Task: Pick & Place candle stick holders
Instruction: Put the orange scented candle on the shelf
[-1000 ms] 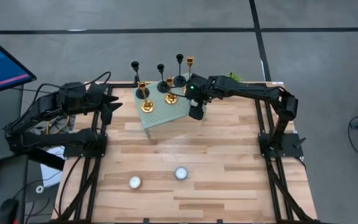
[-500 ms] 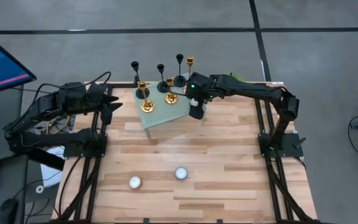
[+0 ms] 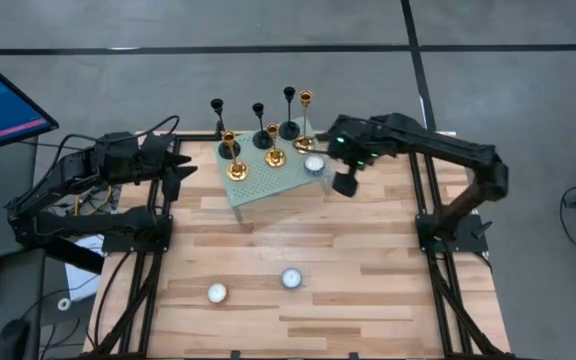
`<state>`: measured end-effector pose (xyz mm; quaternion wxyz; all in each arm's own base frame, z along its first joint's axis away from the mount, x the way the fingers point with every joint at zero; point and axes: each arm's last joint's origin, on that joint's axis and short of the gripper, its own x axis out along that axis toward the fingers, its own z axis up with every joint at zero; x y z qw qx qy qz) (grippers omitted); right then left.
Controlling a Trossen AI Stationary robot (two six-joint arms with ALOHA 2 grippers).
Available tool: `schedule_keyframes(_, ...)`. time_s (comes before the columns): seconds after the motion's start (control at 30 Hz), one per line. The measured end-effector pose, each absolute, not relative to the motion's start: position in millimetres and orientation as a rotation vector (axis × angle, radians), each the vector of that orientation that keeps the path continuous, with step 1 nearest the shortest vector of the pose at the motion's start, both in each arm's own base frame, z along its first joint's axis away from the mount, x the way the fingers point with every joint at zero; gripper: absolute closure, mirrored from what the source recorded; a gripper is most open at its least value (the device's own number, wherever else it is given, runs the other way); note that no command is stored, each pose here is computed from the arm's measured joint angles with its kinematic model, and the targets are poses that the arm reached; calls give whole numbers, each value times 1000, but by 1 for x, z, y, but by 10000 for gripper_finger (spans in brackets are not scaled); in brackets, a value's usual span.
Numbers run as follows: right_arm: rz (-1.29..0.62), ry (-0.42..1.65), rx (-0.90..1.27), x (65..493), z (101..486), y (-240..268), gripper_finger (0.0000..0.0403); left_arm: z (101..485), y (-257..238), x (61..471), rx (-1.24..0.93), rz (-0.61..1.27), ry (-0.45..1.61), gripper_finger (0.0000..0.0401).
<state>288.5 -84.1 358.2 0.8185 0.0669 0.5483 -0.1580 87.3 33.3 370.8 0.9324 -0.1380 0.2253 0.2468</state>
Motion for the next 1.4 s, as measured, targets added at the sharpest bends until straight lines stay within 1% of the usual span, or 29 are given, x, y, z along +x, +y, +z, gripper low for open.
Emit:
schedule_keyframes(0.13, -370, 1154, 180, 256, 382, -52, 51, 371, 33, 87, -284, 500, 461, 226)
schedule_keyframes(0.23, -395, 1133, 181, 236, 390, -25, 51, 371, 33, 87, -283, 500, 461, 226)
schedule_keyframes(0.33, -416, 1103, 194, 221, 386, 0, 51, 370, 32, 88, -294, 466, 467, 226)
schedule_keyframes(0.43, -445, 1089, 200, 212, 371, 21, 51, 369, 31, 88, -310, 423, 479, 226)
schedule_keyframes(0.63, -409, 1005, 259, 220, 328, 53, 51, 353, 29, 94, -413, 329, 544, 226)
schedule_keyframes(0.8, -344, 953, 304, 232, 308, 68, 51, 334, 25, 103, -562, 194, 636, 226)
schedule_keyframes(1.0, -324, 935, 321, 232, 304, 73, 51, 312, 11, 117, -681, 21, 792, 226)
schedule_keyframes(1.1, -320, 925, 326, 231, 306, 72, 51, 308, 0, 123, -680, -46, 850, 226)
schedule_keyframes(1.23, -319, 928, 321, 231, 306, 72, 51, 306, -16, 130, -668, -90, 902, 226)
schedule_keyframes(1.4, -303, 953, 326, 229, 305, 73, 51, 304, -45, 143, -708, -138, 936, 226)
